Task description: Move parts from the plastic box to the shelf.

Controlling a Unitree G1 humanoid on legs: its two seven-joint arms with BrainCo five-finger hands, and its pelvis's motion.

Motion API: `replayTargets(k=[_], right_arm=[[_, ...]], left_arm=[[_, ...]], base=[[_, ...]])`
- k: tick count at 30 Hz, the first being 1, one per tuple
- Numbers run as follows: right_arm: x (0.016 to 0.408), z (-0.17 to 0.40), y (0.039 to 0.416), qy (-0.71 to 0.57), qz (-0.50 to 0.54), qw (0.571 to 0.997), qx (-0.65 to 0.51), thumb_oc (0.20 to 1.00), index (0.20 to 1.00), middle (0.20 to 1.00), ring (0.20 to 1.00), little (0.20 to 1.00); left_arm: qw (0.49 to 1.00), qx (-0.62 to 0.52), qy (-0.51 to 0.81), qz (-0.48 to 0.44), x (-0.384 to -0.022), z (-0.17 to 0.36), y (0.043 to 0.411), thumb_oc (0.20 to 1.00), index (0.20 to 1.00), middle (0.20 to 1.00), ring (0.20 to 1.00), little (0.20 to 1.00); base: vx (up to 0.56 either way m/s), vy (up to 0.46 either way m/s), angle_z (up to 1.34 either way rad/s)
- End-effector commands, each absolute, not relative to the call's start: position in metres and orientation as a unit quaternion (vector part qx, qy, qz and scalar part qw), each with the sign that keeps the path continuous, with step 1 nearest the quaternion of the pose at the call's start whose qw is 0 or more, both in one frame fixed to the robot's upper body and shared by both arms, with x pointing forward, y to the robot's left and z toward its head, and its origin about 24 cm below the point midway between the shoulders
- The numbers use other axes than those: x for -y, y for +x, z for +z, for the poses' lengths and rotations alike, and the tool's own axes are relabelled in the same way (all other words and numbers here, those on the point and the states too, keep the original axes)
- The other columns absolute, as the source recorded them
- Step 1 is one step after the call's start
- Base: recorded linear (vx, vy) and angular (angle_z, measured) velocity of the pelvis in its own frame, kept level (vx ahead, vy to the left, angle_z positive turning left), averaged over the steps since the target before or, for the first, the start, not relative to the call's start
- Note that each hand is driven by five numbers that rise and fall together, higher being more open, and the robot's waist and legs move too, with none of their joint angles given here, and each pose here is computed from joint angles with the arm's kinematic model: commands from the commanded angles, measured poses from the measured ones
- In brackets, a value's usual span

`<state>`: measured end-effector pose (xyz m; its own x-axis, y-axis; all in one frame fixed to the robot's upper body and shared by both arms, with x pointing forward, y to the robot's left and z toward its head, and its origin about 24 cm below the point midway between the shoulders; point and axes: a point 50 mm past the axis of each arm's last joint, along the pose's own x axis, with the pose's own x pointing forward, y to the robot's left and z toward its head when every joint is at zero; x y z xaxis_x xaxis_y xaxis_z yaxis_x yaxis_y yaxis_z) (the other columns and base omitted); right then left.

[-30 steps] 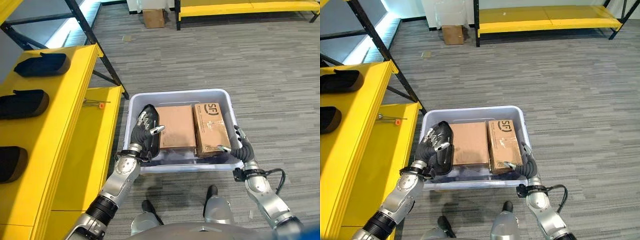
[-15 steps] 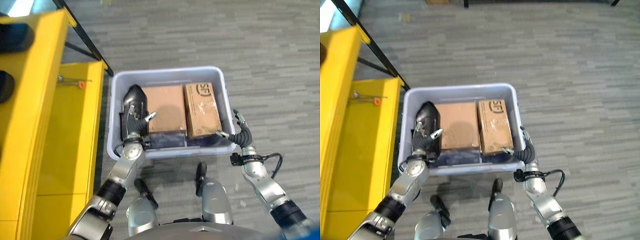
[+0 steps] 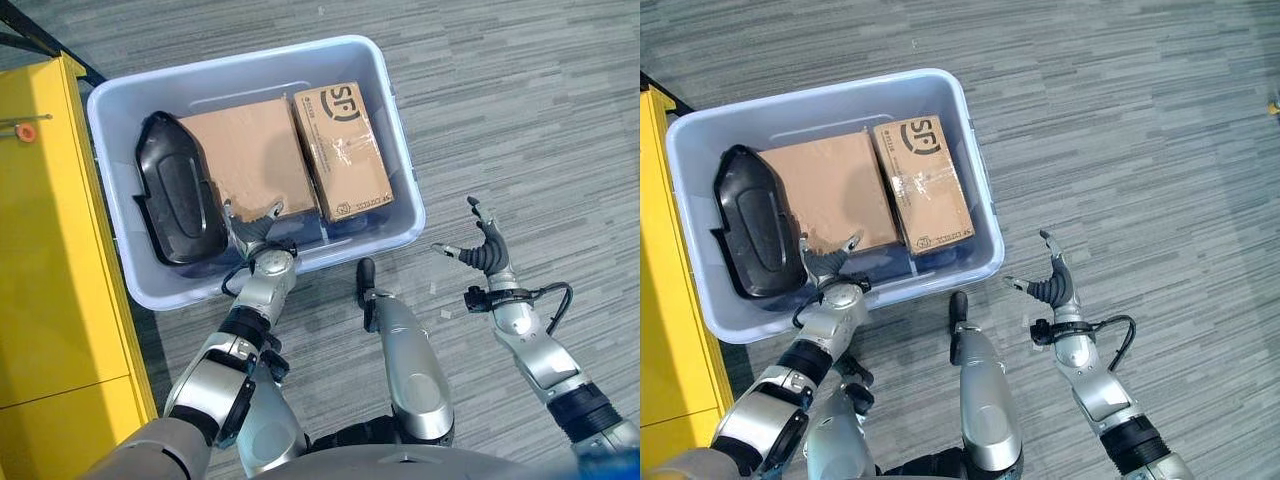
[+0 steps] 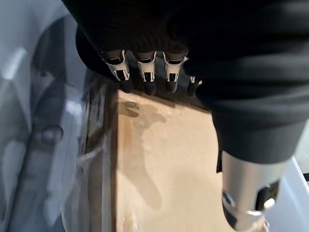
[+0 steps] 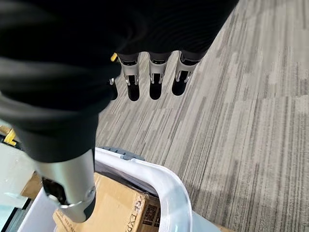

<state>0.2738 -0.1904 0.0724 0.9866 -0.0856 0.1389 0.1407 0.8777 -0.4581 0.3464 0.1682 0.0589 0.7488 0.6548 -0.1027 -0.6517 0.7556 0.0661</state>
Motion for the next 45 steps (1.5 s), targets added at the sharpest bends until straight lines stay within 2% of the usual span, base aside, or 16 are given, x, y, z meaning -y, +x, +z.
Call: replayTargets(k=[1,12,18,20,22,26,28,33,34,36,40,45], right_arm=[[0.187,0.093,0.276,-0.232,-0.052,0.966,0.1,1.0,1.0,1.0,1.0,1.0],[0.189,0.095,0.28,-0.239,-0.051,0.964,0.106,1.0,1.0,1.0,1.0,1.0],[0.19,0.089,0.274,-0.241,-0.054,0.963,0.109,1.0,1.0,1.0,1.0,1.0],[0.192,0.083,0.271,-0.243,-0.059,0.962,0.108,1.0,1.0,1.0,1.0,1.0],[0.193,0.08,0.27,-0.243,-0.061,0.962,0.104,1.0,1.0,1.0,1.0,1.0],[0.193,0.072,0.268,-0.241,-0.069,0.964,0.094,1.0,1.0,1.0,1.0,1.0],[0.19,0.068,0.27,-0.236,-0.078,0.965,0.086,1.0,1.0,1.0,1.0,1.0],[0.186,0.078,0.28,-0.243,-0.075,0.963,0.091,1.0,1.0,1.0,1.0,1.0],[0.186,0.078,0.28,-0.243,-0.075,0.963,0.092,1.0,1.0,1.0,1.0,1.0],[0.187,0.086,0.287,-0.248,-0.076,0.961,0.093,1.0,1.0,1.0,1.0,1.0],[0.184,0.096,0.294,-0.26,-0.071,0.958,0.096,1.0,1.0,1.0,1.0,1.0],[0.187,0.103,0.301,-0.269,-0.082,0.954,0.099,1.0,1.0,1.0,1.0,1.0]], left_arm=[[0.938,-0.015,0.076,0.338,-0.174,0.07,0.352,1.0,1.0,1.0,1.0,1.0],[0.951,0.1,0.17,0.237,-0.145,0.096,0.36,1.0,1.0,1.0,1.0,1.0],[0.873,0.321,0.226,0.289,-0.136,0.147,0.341,1.0,1.0,1.0,1.0,1.0],[0.809,0.412,0.227,0.354,-0.15,0.173,0.335,1.0,1.0,1.0,1.0,1.0],[0.779,0.436,0.22,0.393,-0.16,0.183,0.333,1.0,1.0,1.0,1.0,1.0],[0.764,0.41,0.183,0.462,-0.183,0.182,0.333,1.0,1.0,1.0,1.0,1.0],[0.812,0.292,0.2,0.463,-0.199,0.162,0.347,1.0,1.0,1.0,1.0,1.0],[0.867,0.132,0.211,0.432,-0.212,0.134,0.363,1.0,1.0,1.0,1.0,1.0],[0.868,0.127,0.209,0.432,-0.212,0.133,0.364,1.0,1.0,1.0,1.0,1.0],[0.905,0.035,0.15,0.398,-0.21,0.118,0.371,1.0,1.0,1.0,1.0,1.0],[0.915,0.012,0.187,0.357,-0.203,0.111,0.377,1.0,1.0,1.0,1.0,1.0],[0.913,-0.003,0.172,0.37,-0.205,0.113,0.38,1.0,1.0,1.0,1.0,1.0]], base=[[0.0,0.0,0.0],[0.0,0.022,0.0],[0.0,0.013,0.0],[0.01,0.022,0.05],[0.01,0.01,0.06],[0.0,-0.015,0.09],[-0.02,-0.058,0.3],[0.01,0.029,0.18],[0.02,0.087,0.07],[0.01,0.09,0.03],[0.01,0.056,0.02],[0.02,0.036,-0.02]])
